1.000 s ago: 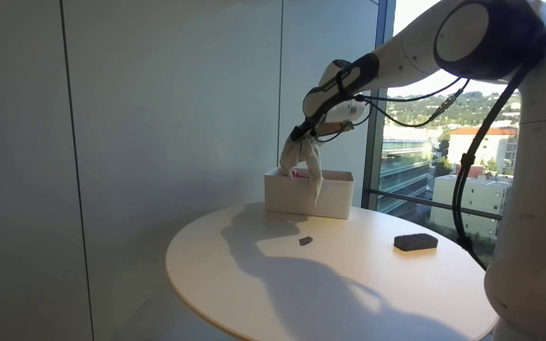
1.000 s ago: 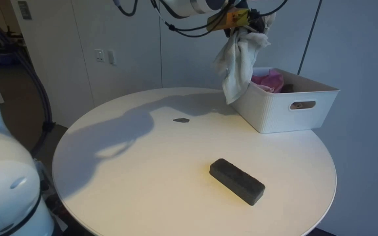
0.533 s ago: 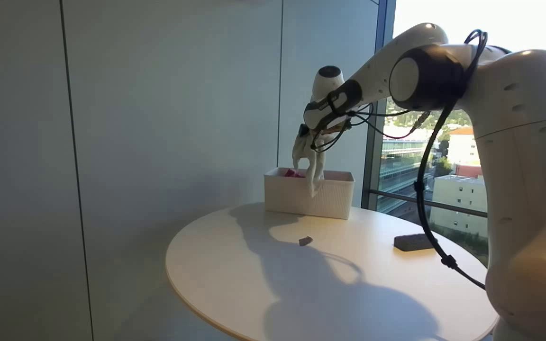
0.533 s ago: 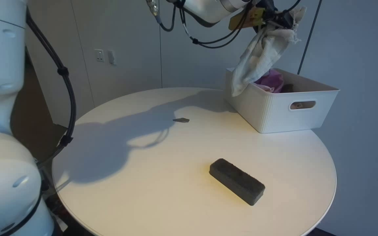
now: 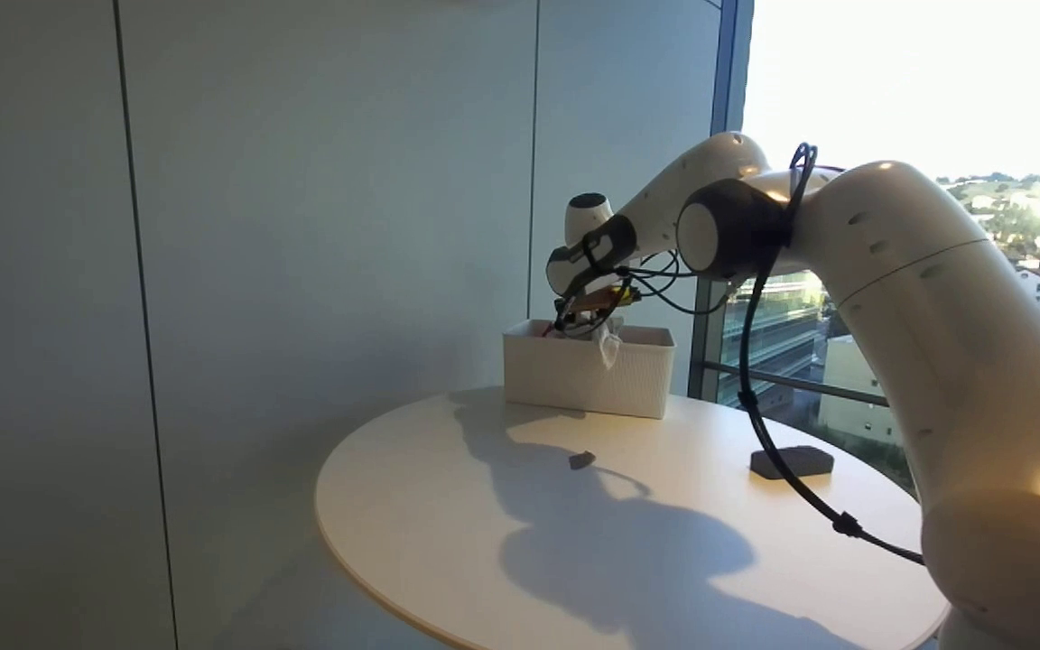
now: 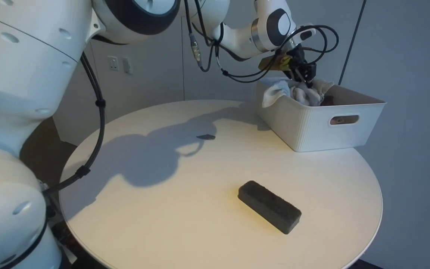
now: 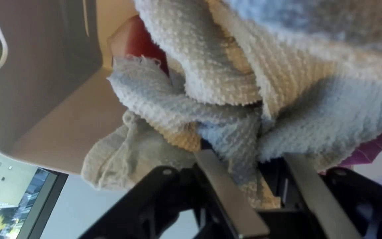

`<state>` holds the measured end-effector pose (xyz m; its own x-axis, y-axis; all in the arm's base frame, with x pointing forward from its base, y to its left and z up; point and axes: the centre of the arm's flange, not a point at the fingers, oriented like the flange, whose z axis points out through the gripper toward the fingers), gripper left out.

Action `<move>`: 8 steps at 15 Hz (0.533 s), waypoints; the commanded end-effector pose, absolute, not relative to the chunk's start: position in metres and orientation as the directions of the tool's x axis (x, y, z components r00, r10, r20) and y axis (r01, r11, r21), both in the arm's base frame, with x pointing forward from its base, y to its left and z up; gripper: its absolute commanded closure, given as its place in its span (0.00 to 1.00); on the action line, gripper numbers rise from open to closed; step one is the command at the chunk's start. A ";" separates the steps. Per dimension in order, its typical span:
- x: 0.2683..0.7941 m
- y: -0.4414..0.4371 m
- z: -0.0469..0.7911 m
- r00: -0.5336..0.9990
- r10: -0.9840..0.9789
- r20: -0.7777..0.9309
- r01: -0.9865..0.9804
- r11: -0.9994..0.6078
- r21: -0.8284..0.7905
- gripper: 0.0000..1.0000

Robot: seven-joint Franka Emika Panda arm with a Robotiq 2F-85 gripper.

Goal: Pick up the white cloth out of the basket and wipe the table with it

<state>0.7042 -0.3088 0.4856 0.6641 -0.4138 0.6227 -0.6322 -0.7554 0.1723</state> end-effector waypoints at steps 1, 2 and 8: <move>0.703 -0.293 0.520 0.628 -0.339 0.701 -0.624 -0.757 0.193 0.28; 0.695 -0.283 0.529 0.621 -0.314 0.718 -0.607 -0.772 0.188 0.19; 0.624 -0.215 0.567 0.703 -0.339 0.625 -0.460 -0.887 0.036 0.00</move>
<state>0.6901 -0.2471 0.5552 0.6417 -0.3198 0.6971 -0.5321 -0.8402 0.1043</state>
